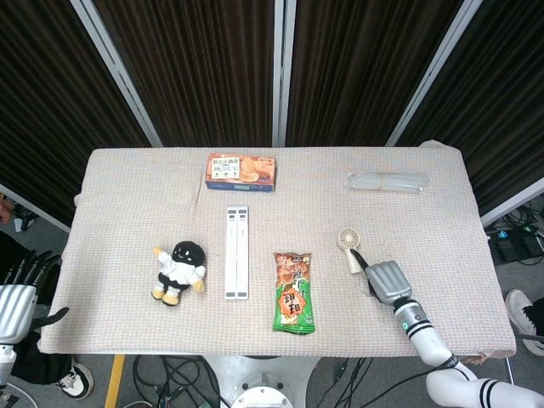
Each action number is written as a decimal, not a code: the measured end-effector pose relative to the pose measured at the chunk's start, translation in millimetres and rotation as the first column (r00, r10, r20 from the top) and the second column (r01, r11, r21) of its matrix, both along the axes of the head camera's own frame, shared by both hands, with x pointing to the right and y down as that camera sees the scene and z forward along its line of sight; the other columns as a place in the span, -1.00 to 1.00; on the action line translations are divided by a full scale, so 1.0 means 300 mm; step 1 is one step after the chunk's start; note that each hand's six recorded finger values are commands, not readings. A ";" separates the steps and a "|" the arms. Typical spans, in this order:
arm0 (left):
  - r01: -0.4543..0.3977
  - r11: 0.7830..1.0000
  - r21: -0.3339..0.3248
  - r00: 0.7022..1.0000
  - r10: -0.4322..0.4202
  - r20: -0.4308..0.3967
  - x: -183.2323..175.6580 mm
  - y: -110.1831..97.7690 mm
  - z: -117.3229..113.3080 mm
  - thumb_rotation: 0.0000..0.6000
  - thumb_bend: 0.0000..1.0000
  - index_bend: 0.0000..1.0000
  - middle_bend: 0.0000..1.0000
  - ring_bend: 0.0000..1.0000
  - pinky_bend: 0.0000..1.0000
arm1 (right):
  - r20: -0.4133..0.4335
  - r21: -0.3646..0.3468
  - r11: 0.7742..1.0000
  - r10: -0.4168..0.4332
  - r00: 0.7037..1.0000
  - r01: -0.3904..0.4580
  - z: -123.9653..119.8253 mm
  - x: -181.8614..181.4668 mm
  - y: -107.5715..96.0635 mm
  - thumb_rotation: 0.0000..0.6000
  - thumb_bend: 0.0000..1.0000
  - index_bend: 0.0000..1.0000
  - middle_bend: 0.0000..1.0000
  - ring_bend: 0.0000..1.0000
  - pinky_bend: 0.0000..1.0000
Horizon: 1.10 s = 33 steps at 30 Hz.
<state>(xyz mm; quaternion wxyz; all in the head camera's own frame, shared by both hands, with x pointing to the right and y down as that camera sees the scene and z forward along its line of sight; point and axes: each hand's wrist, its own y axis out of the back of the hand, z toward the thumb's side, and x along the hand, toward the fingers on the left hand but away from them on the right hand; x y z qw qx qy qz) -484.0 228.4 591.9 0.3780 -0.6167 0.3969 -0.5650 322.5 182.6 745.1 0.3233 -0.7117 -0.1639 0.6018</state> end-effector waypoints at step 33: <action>-0.018 1.000 0.024 1.000 0.018 -0.007 0.022 -0.007 -0.027 1.00 -1.00 -0.75 -0.82 -1.00 -0.73 | 0.281 0.010 0.987 0.152 0.948 -0.161 -0.122 -0.021 -0.089 1.00 1.00 -1.00 0.62 0.51 0.34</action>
